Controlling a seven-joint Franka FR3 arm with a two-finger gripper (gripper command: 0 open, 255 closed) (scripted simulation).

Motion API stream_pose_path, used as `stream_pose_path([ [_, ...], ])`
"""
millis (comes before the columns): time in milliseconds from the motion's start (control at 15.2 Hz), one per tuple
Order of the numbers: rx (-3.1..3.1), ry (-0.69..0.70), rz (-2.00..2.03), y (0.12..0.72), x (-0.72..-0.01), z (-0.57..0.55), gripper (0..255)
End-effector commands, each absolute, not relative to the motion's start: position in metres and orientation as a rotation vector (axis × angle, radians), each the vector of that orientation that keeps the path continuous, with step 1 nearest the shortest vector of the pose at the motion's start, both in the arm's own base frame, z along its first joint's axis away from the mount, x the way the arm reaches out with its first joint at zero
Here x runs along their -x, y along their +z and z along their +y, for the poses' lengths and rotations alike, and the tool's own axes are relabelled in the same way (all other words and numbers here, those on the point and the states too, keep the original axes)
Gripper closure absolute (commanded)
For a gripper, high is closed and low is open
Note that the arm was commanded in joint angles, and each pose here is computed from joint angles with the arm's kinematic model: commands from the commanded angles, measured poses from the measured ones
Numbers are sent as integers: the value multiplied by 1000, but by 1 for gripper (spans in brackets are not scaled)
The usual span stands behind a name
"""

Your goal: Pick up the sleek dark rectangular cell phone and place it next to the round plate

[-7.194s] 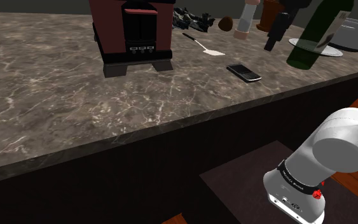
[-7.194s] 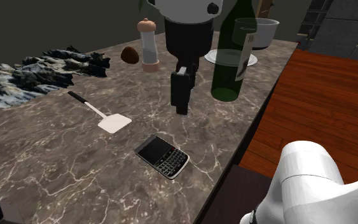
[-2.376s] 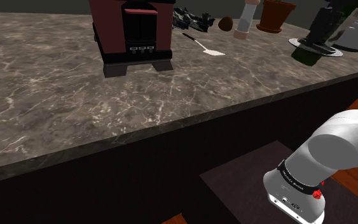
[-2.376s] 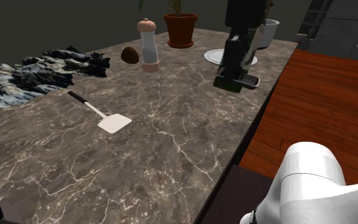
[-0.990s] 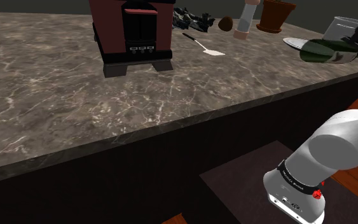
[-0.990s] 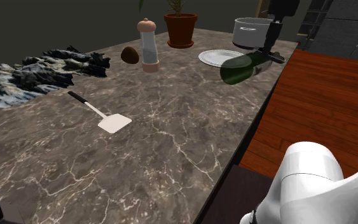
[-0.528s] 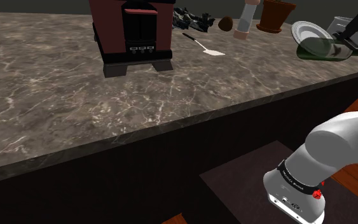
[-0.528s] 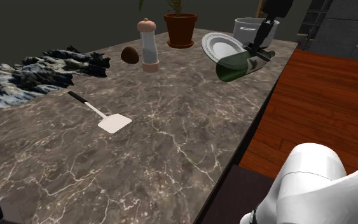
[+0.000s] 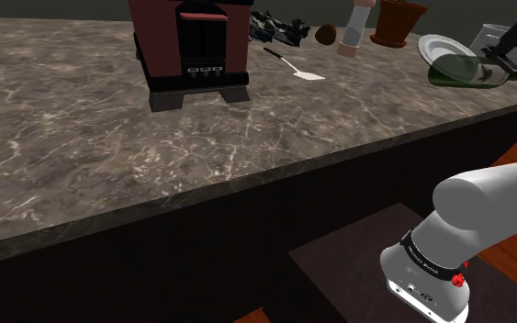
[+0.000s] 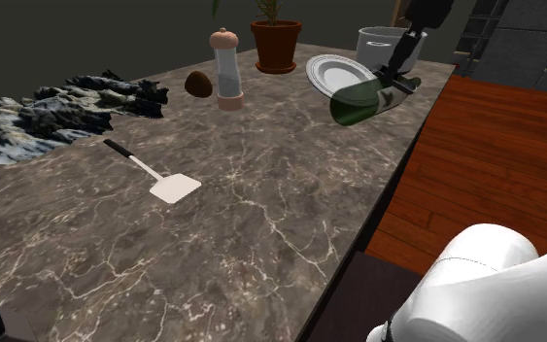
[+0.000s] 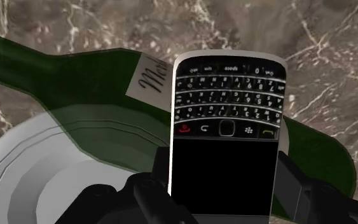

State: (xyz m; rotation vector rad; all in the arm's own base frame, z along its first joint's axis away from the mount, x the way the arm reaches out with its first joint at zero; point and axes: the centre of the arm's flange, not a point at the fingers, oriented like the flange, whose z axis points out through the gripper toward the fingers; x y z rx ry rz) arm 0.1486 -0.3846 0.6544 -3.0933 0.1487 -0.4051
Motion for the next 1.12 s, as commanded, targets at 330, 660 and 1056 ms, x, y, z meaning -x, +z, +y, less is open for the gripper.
stream_pose_path([
  [330,3079,40,112,588,-139,-400,0],
  [660,3081,39,106,578,-140,-390,0],
  [1056,3081,39,106,628,-141,-393,0],
])
